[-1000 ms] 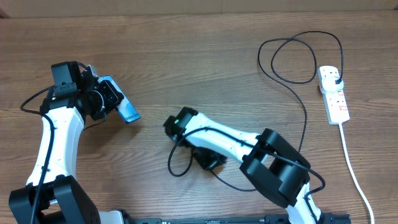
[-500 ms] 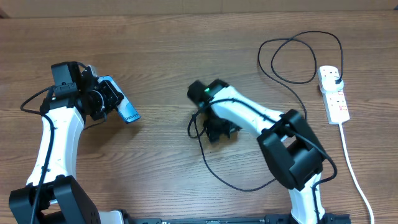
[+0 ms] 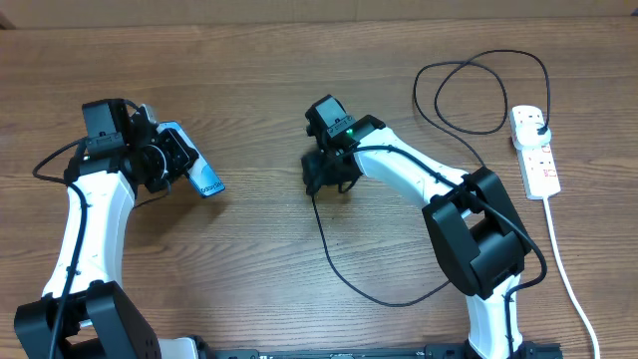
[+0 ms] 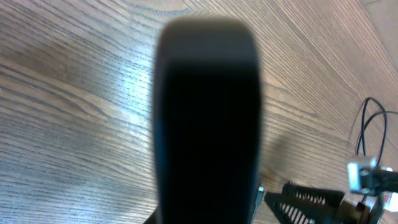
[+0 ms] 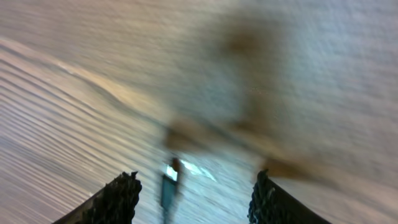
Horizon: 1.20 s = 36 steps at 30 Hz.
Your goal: Plug charger to phone and switch on socket
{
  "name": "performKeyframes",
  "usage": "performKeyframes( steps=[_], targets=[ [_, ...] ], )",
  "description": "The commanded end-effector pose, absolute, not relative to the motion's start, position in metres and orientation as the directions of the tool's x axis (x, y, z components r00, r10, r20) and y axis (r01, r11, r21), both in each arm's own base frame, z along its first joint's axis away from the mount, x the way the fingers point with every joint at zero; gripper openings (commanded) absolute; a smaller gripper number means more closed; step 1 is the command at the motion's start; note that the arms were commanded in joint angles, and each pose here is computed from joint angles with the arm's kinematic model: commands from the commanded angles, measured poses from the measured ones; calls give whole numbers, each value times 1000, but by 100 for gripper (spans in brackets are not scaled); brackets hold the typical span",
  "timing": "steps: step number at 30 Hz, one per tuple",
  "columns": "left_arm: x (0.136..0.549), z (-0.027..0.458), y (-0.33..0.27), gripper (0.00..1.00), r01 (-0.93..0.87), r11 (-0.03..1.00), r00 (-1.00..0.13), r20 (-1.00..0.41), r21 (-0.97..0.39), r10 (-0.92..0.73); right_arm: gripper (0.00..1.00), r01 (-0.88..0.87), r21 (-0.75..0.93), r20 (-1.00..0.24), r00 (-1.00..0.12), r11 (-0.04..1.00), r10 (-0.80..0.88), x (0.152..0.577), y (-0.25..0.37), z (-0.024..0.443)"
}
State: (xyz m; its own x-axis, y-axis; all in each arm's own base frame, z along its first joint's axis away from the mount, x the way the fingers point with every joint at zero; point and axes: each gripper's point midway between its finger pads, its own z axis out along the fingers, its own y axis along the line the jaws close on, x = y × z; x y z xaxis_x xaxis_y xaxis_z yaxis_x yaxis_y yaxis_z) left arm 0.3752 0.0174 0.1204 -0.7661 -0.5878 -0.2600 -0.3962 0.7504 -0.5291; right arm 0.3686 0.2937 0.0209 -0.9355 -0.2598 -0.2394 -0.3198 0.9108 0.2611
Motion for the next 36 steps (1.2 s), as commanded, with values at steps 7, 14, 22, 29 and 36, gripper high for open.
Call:
performKeyframes(
  steps=[7,14,22,29,36],
  targets=[
    [375,131,16,5,-382,749,-761,-275,-541,-587,49,-372,304,-294,-912,877,-285,366,323,34],
    [375,131,16,5,-382,751,-763,-274,-539,-585,41,-340,151,-232,-925,928,-301,343,309,12],
    [373,130,15,5,-383,752,-767,-269,-537,-583,45,-308,30,-227,-928,951,-294,330,291,-11],
    [373,130,15,5,-385,752,-768,-266,-536,-583,7,-295,29,-209,-936,955,-283,327,286,-15],
    [372,129,15,4,-387,751,-769,-263,-535,-583,13,-307,77,-114,-948,948,-298,305,288,-15]
  ],
)
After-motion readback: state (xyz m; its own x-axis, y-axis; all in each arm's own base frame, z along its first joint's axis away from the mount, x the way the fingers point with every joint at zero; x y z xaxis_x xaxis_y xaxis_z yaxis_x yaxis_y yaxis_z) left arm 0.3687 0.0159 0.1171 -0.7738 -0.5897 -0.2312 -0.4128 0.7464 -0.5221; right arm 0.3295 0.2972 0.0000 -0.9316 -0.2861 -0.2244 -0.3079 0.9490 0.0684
